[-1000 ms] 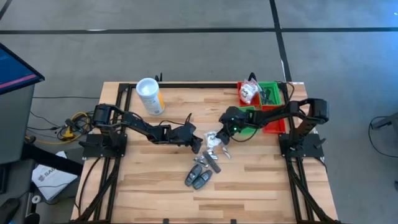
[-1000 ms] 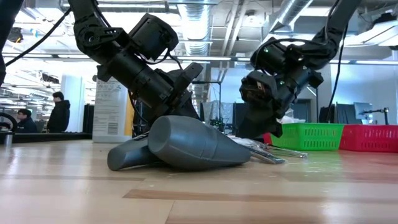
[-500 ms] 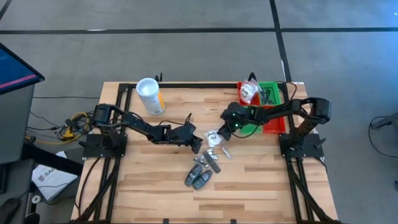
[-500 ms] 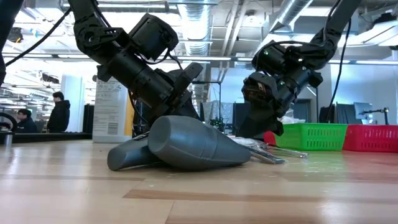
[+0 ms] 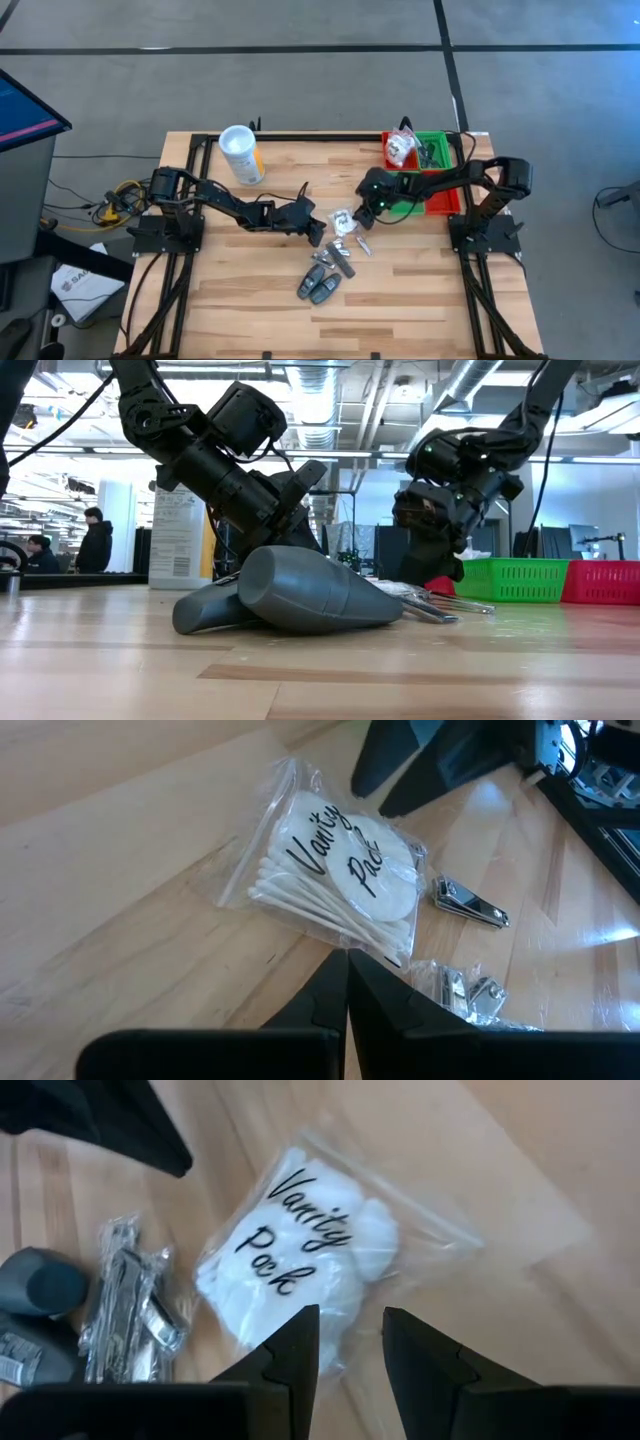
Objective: Pick & Place Travel size toiletries
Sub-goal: Put the white cotton pack into the top red bin
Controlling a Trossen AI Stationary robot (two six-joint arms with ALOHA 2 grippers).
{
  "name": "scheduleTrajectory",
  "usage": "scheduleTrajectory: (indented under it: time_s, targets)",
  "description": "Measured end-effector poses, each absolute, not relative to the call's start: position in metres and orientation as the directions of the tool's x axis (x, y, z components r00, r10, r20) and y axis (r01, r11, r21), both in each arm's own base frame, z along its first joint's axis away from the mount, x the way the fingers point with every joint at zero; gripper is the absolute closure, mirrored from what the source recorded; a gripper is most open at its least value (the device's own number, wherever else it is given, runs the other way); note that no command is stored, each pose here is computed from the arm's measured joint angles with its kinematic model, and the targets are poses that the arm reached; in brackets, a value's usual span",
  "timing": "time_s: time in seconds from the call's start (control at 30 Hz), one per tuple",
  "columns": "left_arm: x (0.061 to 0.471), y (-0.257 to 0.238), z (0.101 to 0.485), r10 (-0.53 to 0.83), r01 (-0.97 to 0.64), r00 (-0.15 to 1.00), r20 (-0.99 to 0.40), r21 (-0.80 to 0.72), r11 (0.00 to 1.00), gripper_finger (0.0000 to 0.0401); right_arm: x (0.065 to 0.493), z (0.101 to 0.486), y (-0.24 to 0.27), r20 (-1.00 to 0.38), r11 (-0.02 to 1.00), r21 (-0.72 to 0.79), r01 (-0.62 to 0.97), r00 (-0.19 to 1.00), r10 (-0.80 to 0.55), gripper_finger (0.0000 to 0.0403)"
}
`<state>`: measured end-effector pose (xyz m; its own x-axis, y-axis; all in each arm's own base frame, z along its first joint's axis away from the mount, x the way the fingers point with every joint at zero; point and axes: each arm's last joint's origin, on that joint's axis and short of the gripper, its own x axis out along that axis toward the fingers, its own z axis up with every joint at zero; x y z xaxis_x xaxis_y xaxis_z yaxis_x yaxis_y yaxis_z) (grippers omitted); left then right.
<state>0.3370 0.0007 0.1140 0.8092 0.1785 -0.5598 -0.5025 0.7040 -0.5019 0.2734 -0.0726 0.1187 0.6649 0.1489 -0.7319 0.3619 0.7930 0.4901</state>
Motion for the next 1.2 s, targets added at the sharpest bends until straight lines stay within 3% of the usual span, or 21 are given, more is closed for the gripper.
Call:
scheduleTrajectory:
  time_s: [0.5, 0.6, 0.73, 1.2]
  targets:
    - [0.338, 0.001, 0.115, 0.201, -0.501, 0.814, -0.544, -0.484, 0.718, 0.0397, 0.286, 0.101, -0.071, -0.748, 0.802, 0.47, 0.368, 0.648, 0.141, 0.0302]
    - [0.338, 0.001, 0.115, 0.201, -0.5, 0.814, -0.544, -0.483, 0.719, 0.0397, 0.295, 0.096, -0.071, -0.761, 0.812, 0.461, 0.358, 0.629, 0.155, 0.0328]
    - [0.338, 0.001, 0.115, 0.201, -0.495, 0.814, -0.545, -0.469, 0.732, 0.0397, 0.302, 0.1, -0.069, -0.764, 0.841, 0.439, 0.316, 0.625, 0.164, 0.0392]
    - [0.338, 0.001, 0.117, 0.204, -0.477, 0.817, -0.539, -0.435, 0.764, 0.0397, 0.299, 0.146, -0.069, -0.718, 0.884, 0.365, 0.29, 0.693, 0.069, 0.0402]
